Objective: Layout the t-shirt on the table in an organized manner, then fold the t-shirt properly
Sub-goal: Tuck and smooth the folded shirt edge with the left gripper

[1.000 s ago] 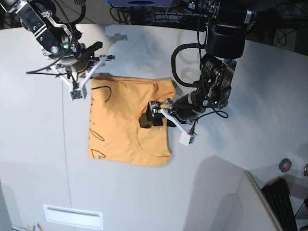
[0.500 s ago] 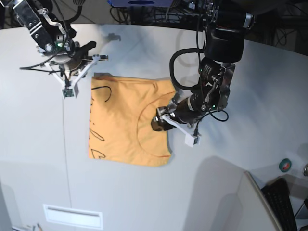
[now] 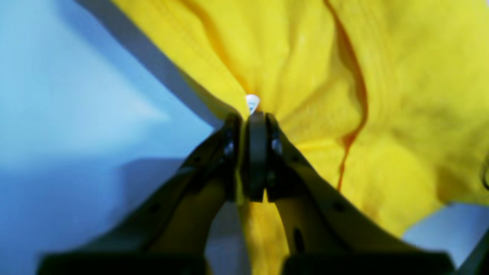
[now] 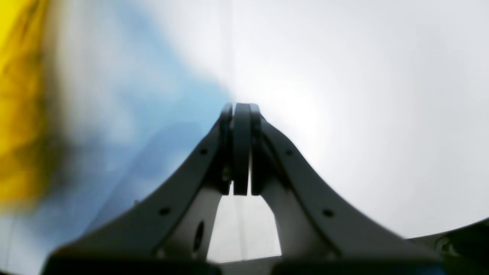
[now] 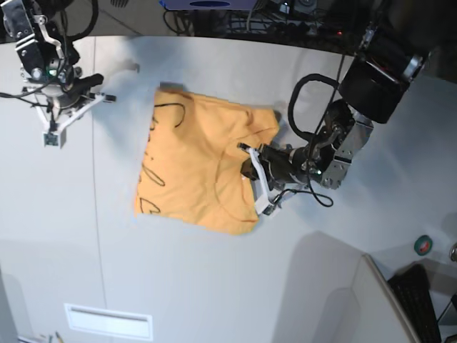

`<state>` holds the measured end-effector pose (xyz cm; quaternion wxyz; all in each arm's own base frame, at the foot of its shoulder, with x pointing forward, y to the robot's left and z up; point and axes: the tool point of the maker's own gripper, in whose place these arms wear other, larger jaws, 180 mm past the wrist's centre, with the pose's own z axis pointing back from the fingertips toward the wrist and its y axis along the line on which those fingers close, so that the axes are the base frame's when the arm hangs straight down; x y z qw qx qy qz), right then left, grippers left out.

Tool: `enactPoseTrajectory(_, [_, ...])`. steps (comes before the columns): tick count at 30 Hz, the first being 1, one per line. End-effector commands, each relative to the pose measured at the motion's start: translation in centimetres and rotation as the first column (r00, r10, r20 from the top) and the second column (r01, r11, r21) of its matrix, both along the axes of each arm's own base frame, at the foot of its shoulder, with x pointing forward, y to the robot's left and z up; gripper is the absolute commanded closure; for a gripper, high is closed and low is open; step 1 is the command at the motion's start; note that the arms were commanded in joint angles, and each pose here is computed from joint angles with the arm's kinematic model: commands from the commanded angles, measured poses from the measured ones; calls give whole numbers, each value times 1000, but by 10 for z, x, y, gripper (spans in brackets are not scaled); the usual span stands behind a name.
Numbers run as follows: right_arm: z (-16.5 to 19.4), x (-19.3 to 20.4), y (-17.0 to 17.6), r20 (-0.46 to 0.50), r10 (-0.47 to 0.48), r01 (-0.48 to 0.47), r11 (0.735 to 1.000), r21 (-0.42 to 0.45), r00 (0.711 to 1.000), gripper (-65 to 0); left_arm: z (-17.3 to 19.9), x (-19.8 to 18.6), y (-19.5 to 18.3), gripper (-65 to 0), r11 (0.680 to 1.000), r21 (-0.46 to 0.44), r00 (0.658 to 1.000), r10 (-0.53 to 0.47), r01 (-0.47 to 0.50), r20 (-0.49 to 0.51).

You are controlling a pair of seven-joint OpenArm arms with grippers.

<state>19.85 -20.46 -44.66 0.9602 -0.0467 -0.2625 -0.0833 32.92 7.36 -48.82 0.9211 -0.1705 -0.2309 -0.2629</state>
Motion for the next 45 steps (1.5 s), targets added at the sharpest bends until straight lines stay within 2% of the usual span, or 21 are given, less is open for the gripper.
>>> enactPoseTrajectory(1, [10, 8, -9, 40, -6, 6, 1000, -19, 999, 0, 5, 6, 18, 0, 996, 79, 999, -43, 41, 23])
enactPoseTrajectory(4, [14, 7, -29, 52, -59, 61, 997, -37, 997, 0, 16, 6, 26, 0, 964, 183, 977, -208, 195, 52])
enactPoseTrajectory(6, [16, 8, -36, 59, -77, 80, 996, -44, 995, 0, 28, 10, 22, 0, 931, 231, 948, -308, 284, 75])
enactPoseTrajectory(10, [16, 7, -38, 58, -83, 86, 995, -47, 995, 0, 53, 26, 1, 0, 874, 288, 888, -440, 390, 132])
enactPoseTrajectory(12, [15, 7, -38, 57, -85, 87, 995, -45, 995, 0, 63, 32, -13, 0, 820, 355, 831, -530, 449, 171])
enactPoseTrajectory(14, [15, 7, -36, 57, -85, 87, 995, -41, 995, 0, 71, 34, -43, 0, 760, 412, 754, -618, 502, 222])
enactPoseTrajectory(17, [15, 7, -37, 56, -87, 89, 995, -42, 995, 0, 71, 31, -78, 0, 696, 474, 671, -695, 539, 258])
enactPoseTrajectory(21, [13, 4, -37, 48, -87, 89, 995, -43, 995, 0, 58, 12, -116, 0, 569, 519, 548, -809, 638, 213])
enactPoseTrajectory(23, [12, 2, -37, 44, -87, 89, 995, -43, 995, 0, 51, 7, -126, 0, 534, 530, 520, -832, 658, 193])
enactPoseTrajectory(24, [12, 2, -37, 44, -87, 89, 995, -43, 995, 0, 48, 6, -128, 0, 527, 536, 517, -836, 660, 186])
enactPoseTrajectory(29, [12, 1, -37, 41, -87, 88, 995, -45, 995, 0, 39, 6, -125, 0, 518, 528, 529, -836, 673, 146])
enactPoseTrajectory(30, [12, 1, -38, 41, -86, 88, 995, -46, 995, 0, 40, 10, -122, 0, 533, 527, 545, -825, 662, 150])
enactPoseTrajectory(34, [13, 2, -38, 44, -86, 88, 995, -46, 995, 0, 51, 27, -112, 0, 645, 483, 639, -741, 592, 206])
enactPoseTrajectory(36, [13, 4, -38, 47, -86, 88, 995, -46, 995, 0, 51, 30, -107, 0, 680, 464, 672, -708, 568, 216])
enactPoseTrajectory(39, [14, 7, -36, 53, -84, 86, 995, -43, 995, 0, 43, 23, -98, 0, 684, 460, 686, -700, 566, 198])
enactPoseTrajectory(45, [15, 9, -34, 57, -81, 83, 996, -39, 995, 0, 43, 21, -101, 0, 684, 455, 684, -702, 570, 198])
